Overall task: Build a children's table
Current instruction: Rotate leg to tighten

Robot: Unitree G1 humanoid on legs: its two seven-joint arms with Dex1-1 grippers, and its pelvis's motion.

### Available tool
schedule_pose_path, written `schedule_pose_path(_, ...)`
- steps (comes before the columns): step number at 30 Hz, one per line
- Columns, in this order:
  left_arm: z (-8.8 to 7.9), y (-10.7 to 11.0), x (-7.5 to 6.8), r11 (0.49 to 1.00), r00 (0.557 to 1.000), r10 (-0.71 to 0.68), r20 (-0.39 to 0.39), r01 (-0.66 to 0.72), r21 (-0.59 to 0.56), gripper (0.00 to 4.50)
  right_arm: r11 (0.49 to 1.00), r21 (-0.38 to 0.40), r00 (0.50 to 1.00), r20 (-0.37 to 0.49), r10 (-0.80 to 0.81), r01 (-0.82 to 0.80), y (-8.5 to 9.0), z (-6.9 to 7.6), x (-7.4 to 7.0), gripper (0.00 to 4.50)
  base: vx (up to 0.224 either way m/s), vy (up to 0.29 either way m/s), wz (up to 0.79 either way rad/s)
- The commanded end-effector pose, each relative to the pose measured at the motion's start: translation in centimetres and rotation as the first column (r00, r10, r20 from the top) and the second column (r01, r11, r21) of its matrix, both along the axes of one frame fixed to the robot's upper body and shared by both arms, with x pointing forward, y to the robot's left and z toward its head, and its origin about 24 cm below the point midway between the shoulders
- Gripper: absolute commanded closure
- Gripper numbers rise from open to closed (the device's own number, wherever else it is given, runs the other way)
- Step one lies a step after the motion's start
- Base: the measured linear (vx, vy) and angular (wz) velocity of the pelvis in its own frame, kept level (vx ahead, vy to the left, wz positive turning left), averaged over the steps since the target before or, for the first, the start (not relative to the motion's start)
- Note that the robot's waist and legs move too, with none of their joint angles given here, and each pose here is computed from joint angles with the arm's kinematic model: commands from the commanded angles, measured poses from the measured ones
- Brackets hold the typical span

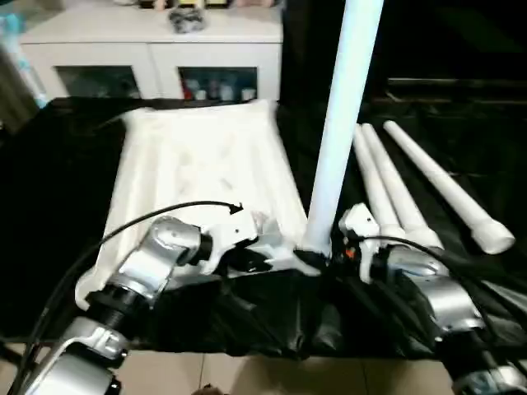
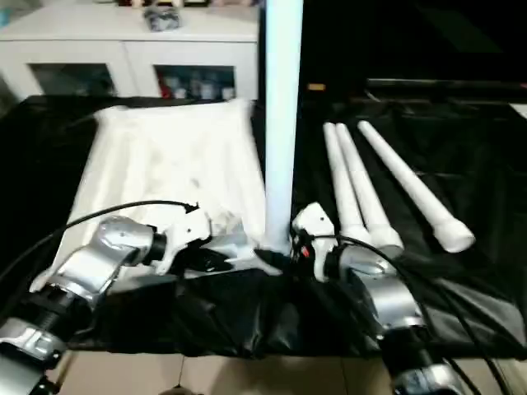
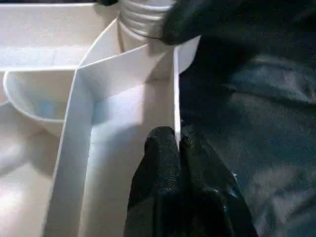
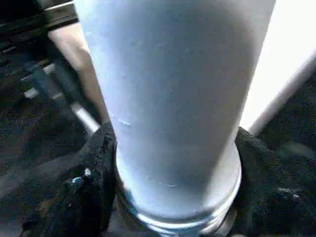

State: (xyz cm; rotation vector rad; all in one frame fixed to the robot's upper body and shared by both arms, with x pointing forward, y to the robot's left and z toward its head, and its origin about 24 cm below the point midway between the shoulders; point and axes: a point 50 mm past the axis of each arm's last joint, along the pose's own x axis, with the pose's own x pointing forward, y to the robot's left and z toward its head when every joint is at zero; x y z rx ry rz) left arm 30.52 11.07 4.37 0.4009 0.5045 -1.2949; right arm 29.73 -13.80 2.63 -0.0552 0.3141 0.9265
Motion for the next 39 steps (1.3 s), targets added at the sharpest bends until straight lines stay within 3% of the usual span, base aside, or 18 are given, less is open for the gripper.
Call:
schedule_pose_path(1,0.3,-2.3,0.4,0.999,0.999,0.039,0.026,-0.038,-0.030,4.50,0.993,-0.014,0.993,-0.016,-0.118,0.118,1.6,-0.6,1.3,1.71,0.000,0.000,0.00)
schedule_pose_path(6,0.6,-5.4,0.9,0.983,0.984,0.167,0.054,-0.162,-0.084,4.50,0.940,-0.026,0.939,-0.039,-0.342,0.341,3.3,-1.3,3.2,1.72,0.000,0.000,0.00)
schedule_pose_path(8,0.6,-5.4,0.9,0.983,0.984,0.167,0.054,-0.162,-0.085,4.50,0.939,-0.026,0.939,-0.039,-0.342,0.342,3.3,-1.3,3.3,1.72,0.000,0.000,0.00)
schedule_pose_path(9,0.7,-5.9,0.8,0.982,0.984,0.169,0.058,-0.163,-0.093,4.50,0.938,-0.026,0.937,-0.043,-0.348,0.347,3.6,-1.4,3.3,1.16,0.000,0.000,0.00)
schedule_pose_path(10,0.8,-6.4,0.7,0.983,0.986,0.159,0.059,-0.152,-0.102,4.50,0.940,-0.015,0.938,-0.049,-0.342,0.342,3.9,-1.4,3.3,1.02,0.000,0.000,0.00)
schedule_pose_path(19,0.6,-5.9,0.0,0.995,0.996,0.057,0.065,-0.051,-0.082,4.50,0.969,0.000,0.969,-0.003,-0.248,0.248,3.7,-1.1,3.1,0.49,0.000,0.000,0.00)
schedule_pose_path(22,0.4,-4.4,-0.4,0.998,0.998,-0.023,0.054,0.025,-0.049,4.50,0.997,-0.009,0.997,0.022,-0.071,0.071,2.6,-0.8,1.9,0.49,0.000,0.000,0.00)
schedule_pose_path(28,0.3,-2.7,-0.6,0.994,0.993,-0.110,0.033,0.110,-0.021,4.50,0.989,-0.007,0.989,0.002,0.150,-0.150,1.0,-0.4,-0.2,0.49,0.000,0.000,0.00)
schedule_pose_path(32,0.3,-1.9,-0.7,0.989,0.988,-0.151,0.019,0.151,-0.009,4.50,0.966,-0.004,0.966,-0.013,0.257,-0.257,0.3,0.1,-1.3,0.65,0.000,0.000,0.00)
schedule_pose_path(35,0.3,-0.9,-0.7,0.980,0.980,-0.198,0.012,0.197,0.015,4.50,0.914,-0.001,0.913,-0.063,0.404,-0.405,-0.4,0.5,-3.2,0.84,0.000,0.000,0.00)
schedule_pose_path(39,0.3,-0.3,-0.6,0.977,0.978,-0.211,0.004,0.210,0.031,4.50,0.895,0.003,0.891,-0.089,0.445,-0.446,-0.6,0.6,-3.8,1.18,0.000,0.000,0.00)
